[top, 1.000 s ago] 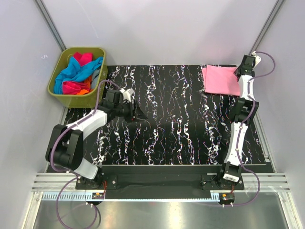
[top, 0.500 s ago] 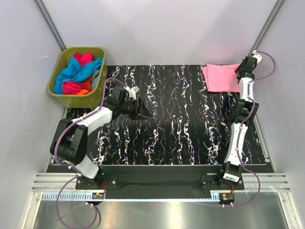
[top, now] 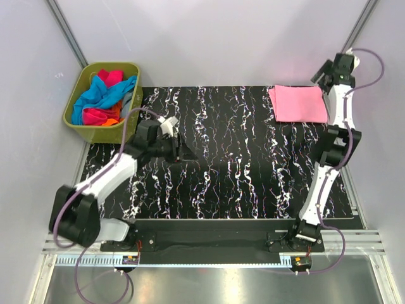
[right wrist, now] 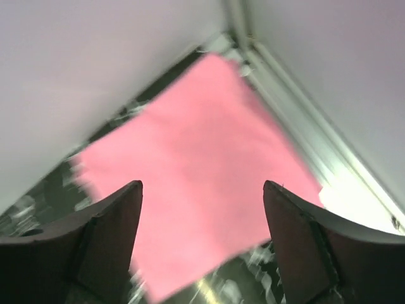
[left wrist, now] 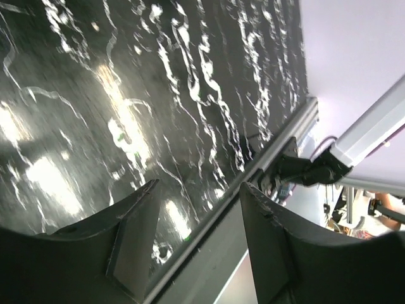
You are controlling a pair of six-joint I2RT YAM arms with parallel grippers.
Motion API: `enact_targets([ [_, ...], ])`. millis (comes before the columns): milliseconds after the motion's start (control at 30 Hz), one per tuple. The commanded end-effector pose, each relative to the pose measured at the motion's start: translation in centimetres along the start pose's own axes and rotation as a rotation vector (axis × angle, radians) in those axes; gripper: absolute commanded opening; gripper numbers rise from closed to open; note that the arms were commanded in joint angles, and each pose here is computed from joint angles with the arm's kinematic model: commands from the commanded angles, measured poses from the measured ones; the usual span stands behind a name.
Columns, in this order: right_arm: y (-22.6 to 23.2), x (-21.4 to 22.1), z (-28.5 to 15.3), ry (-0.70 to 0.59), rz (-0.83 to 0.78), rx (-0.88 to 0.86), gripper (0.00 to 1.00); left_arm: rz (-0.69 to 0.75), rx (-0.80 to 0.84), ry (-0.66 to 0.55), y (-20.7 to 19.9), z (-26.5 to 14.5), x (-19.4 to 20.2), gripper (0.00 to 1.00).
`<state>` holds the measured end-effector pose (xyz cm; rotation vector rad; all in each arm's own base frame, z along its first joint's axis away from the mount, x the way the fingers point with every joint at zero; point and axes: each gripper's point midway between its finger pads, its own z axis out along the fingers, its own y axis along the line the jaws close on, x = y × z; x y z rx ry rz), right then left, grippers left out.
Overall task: Fold and stack the t-shirts
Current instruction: Reset both grippers
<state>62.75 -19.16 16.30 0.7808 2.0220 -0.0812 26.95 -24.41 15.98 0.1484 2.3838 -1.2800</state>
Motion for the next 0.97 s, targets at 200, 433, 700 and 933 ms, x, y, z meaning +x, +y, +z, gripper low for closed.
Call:
enact_targets([
  [200,12.7,10.5,-20.8,0.334,0.003,-0.429,1.00,0.062,0.031,-0.148,-1.1,-5.6,3.5,0.62],
  [433,9.5,21.7,-31.3,0.547,0.124,-0.652,1.00,-0.015,0.094,-0.216,-0.9,-6.9,6.5,0.81],
  [700,3.2,34.4,-35.6,0.798,0.266,-0.674,1.00,-0.216,0.243,-0.316,0.5,-6.3,9.0,0.99],
  [933,3.2,37.1,-39.3,0.810,0.445,-0.947,1.00,-0.314,0.444,-0.377,-0.5,-7.2,10.0,0.99],
])
